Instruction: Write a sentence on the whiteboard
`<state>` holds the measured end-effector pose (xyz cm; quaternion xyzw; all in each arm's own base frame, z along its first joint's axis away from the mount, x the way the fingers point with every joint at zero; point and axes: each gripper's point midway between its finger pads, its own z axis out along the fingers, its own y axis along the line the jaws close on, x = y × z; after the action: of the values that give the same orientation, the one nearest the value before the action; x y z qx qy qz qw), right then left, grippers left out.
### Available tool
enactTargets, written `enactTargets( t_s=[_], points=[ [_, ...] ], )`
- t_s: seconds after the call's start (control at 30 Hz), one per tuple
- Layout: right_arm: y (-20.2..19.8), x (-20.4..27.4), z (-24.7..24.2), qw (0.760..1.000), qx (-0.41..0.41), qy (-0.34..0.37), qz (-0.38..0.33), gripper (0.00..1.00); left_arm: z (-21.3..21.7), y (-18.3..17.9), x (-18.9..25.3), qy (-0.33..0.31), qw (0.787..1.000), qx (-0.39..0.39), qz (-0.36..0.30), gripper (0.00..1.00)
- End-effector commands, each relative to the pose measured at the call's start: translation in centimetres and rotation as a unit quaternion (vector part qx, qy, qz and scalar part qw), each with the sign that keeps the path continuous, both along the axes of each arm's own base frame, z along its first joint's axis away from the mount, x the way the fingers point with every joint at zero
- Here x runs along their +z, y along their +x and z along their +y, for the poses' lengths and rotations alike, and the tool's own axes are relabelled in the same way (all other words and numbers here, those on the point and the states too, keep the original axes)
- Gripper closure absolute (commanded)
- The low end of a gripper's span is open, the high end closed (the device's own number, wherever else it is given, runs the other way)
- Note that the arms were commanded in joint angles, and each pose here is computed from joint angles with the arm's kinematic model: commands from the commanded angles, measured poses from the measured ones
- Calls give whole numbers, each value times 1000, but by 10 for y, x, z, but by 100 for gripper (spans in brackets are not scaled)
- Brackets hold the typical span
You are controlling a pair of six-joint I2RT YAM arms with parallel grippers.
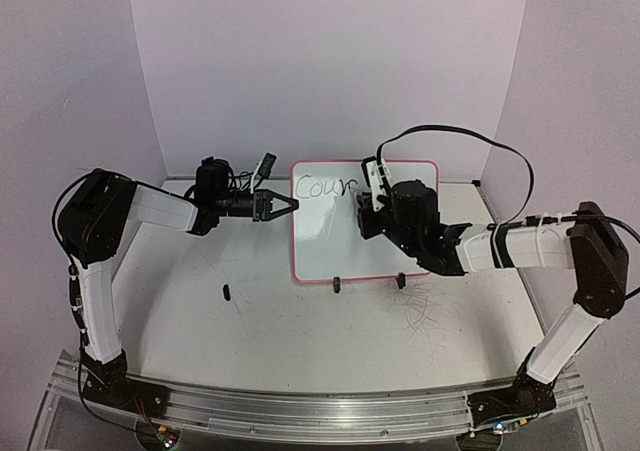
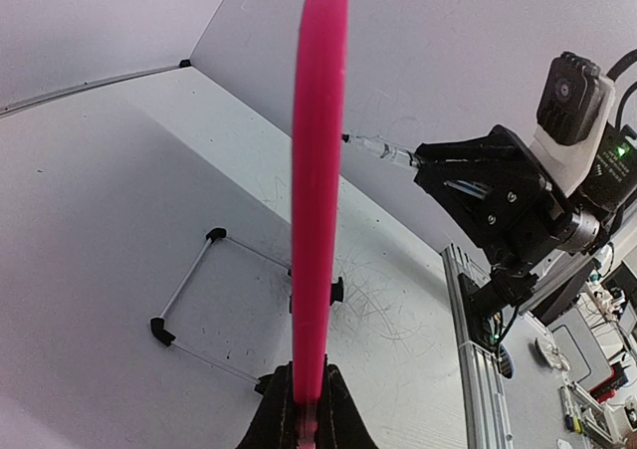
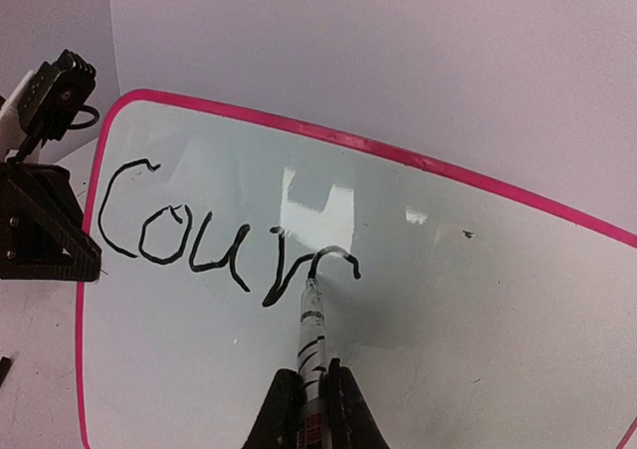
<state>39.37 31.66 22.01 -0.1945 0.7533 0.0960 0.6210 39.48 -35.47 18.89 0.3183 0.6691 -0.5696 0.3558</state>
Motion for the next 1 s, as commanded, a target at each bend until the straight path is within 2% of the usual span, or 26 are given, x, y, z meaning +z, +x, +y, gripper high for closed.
enactTargets(
  t_s=[0.0, 0.57, 0.97],
  points=[
    [-5, 1, -13, 1000, -16, -2, 6, 100, -6, -17, 32, -18, 999, -33, -31, 100],
    [12, 29, -22, 997, -65, 10, -31, 100, -6, -18, 33, -19, 999, -34, -31, 100],
    [13, 28, -14, 998, -47, 8, -31, 100, -6, -18, 33, -19, 999, -34, -33, 100]
  ],
)
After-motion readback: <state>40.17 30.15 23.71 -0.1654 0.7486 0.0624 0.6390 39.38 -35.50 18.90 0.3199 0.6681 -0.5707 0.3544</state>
